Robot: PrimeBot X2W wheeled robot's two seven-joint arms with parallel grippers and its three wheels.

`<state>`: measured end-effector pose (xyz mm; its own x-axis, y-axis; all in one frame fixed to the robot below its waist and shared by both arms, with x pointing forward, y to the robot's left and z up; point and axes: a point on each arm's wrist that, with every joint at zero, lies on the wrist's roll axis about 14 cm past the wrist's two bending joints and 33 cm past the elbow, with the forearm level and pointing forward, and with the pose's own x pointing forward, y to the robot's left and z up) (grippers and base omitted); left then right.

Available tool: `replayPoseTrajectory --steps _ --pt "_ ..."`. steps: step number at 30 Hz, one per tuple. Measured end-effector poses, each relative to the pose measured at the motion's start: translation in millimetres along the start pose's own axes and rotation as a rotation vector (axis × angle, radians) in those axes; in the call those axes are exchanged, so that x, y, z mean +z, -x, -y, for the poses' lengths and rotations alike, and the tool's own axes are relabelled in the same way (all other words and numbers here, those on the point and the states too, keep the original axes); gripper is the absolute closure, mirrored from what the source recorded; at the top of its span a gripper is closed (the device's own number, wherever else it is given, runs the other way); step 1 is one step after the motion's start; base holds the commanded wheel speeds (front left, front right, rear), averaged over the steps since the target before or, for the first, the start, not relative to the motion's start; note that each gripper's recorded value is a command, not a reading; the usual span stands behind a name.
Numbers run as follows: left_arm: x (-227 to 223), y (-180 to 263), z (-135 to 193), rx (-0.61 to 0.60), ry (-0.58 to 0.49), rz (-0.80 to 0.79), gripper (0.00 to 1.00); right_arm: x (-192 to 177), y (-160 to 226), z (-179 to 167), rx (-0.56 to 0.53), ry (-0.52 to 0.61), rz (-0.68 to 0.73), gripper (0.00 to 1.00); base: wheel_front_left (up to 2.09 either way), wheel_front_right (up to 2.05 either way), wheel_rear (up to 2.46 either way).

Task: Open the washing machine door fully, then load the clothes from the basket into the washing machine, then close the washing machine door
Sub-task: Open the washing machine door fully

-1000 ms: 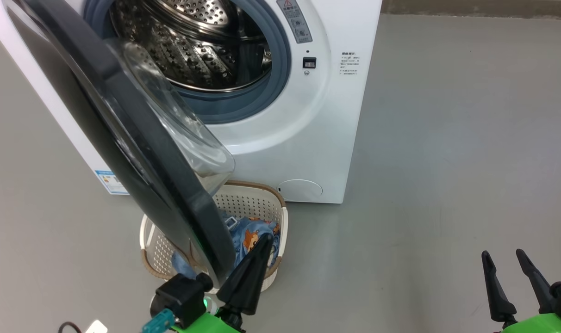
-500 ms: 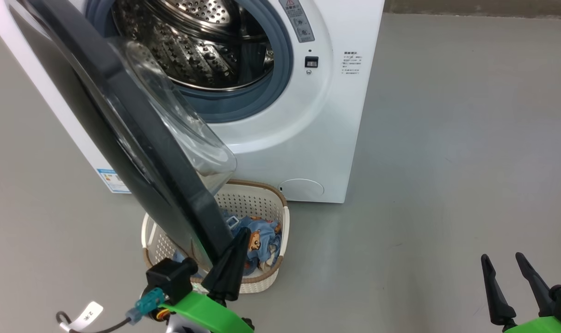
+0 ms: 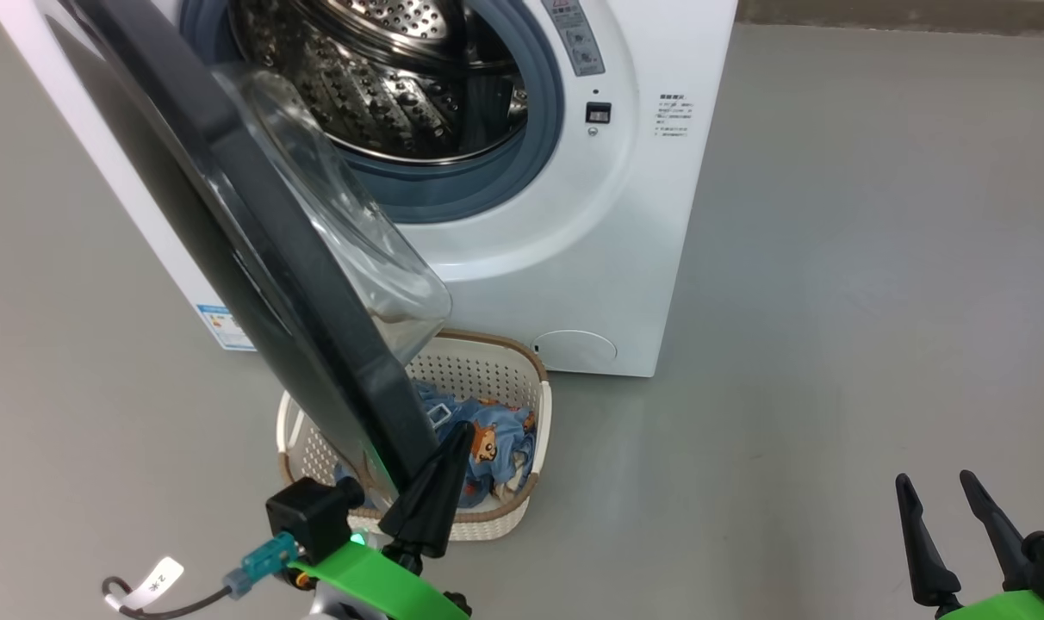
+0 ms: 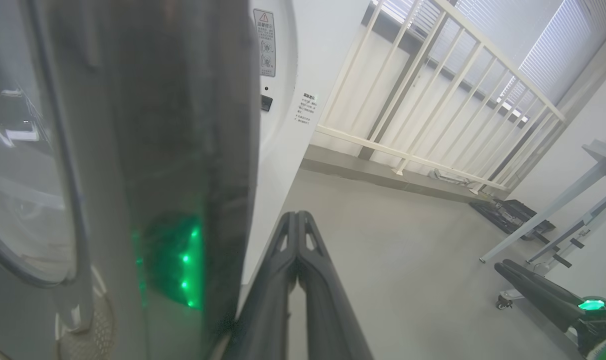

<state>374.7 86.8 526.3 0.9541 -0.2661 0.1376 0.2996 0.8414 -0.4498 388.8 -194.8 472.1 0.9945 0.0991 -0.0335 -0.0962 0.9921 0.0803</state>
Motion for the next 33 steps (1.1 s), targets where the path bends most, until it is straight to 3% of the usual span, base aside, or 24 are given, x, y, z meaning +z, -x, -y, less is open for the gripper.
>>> replayPoseTrajectory --steps 19,33 --pt "26 31 -44 0.16 -0.025 0.091 1.0 -5 -14 -21 0.059 -0.01 -0.01 0.0 0.0 0.0 0.0" --pt "52 87 -102 0.417 -0.14 0.14 1.0 -11 -30 -45 0.126 -0.013 -0.026 0.0 0.0 0.0 0.0"
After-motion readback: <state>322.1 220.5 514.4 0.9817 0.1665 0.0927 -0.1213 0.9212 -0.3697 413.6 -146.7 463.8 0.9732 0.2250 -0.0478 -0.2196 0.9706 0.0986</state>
